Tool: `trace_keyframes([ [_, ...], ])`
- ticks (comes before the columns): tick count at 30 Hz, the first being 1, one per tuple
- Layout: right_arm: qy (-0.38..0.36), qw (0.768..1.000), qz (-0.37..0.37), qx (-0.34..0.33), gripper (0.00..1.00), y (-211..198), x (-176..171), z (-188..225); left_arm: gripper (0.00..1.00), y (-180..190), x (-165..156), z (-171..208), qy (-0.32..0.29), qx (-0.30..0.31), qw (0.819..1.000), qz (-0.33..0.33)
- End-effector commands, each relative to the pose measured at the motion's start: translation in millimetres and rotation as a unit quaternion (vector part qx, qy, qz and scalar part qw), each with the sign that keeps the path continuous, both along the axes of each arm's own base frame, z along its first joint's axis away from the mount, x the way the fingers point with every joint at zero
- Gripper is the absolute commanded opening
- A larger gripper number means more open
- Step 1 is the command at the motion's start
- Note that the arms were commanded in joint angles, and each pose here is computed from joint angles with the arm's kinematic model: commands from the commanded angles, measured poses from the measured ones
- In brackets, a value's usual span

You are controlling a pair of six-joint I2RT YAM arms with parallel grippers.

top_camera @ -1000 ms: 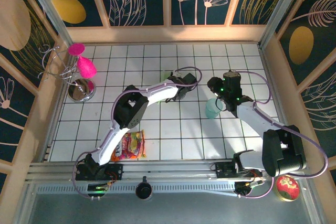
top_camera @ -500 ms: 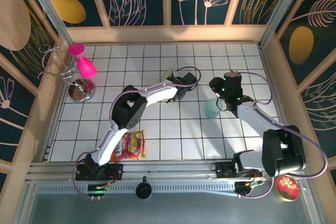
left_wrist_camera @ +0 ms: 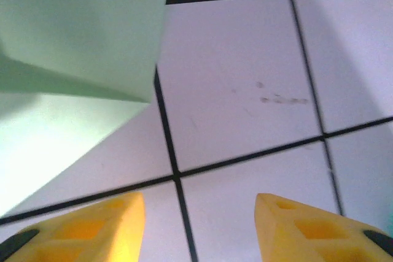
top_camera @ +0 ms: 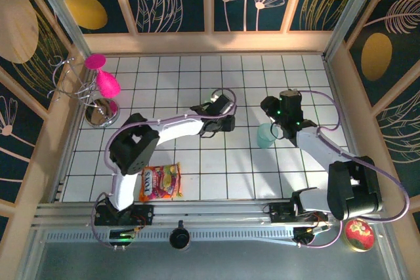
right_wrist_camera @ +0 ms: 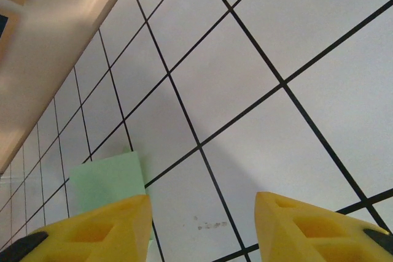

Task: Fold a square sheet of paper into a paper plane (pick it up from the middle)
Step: Turn over the paper at the center of the table, then fold the wing for the fifth time at the center of the table.

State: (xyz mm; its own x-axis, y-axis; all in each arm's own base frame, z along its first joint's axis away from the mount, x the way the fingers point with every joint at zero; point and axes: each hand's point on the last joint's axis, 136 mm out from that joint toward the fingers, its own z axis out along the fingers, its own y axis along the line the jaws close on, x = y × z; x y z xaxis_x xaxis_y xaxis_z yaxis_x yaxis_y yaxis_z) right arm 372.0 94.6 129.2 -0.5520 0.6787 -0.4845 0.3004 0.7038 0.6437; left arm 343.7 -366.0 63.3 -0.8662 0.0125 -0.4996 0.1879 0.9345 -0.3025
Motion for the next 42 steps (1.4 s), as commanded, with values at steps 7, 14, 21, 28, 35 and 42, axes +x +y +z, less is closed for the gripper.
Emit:
trace_keyframes([
  [7, -0.007, 0.999, 0.048, 0.013, 0.55, 32, 13, 1, 0.57, 24, 18, 21, 0.005, -0.113, 0.993, 0.031],
  [14, 0.006, 0.997, 0.075, 0.013, 0.56, 57, 15, -7, 0.57, 43, 53, 12, -0.002, -0.104, 0.993, 0.05],
  [21, 0.009, 0.996, 0.093, 0.014, 0.55, 69, 18, -10, 0.57, 57, 71, -3, -0.002, -0.076, 0.995, 0.067],
  [28, -0.001, 0.994, 0.113, -0.007, 0.55, 73, 26, -1, 0.55, 66, 75, -26, 0.016, -0.061, 0.995, 0.082],
  [35, 0.014, 0.987, 0.161, -0.001, 0.55, 97, 29, -6, 0.52, 74, 64, -48, 0.048, -0.066, 0.992, 0.094],
  [42, 0.041, 0.975, 0.211, 0.057, 0.54, 139, 22, -16, 0.48, 82, 49, -56, 0.089, -0.141, 0.979, 0.113],
])
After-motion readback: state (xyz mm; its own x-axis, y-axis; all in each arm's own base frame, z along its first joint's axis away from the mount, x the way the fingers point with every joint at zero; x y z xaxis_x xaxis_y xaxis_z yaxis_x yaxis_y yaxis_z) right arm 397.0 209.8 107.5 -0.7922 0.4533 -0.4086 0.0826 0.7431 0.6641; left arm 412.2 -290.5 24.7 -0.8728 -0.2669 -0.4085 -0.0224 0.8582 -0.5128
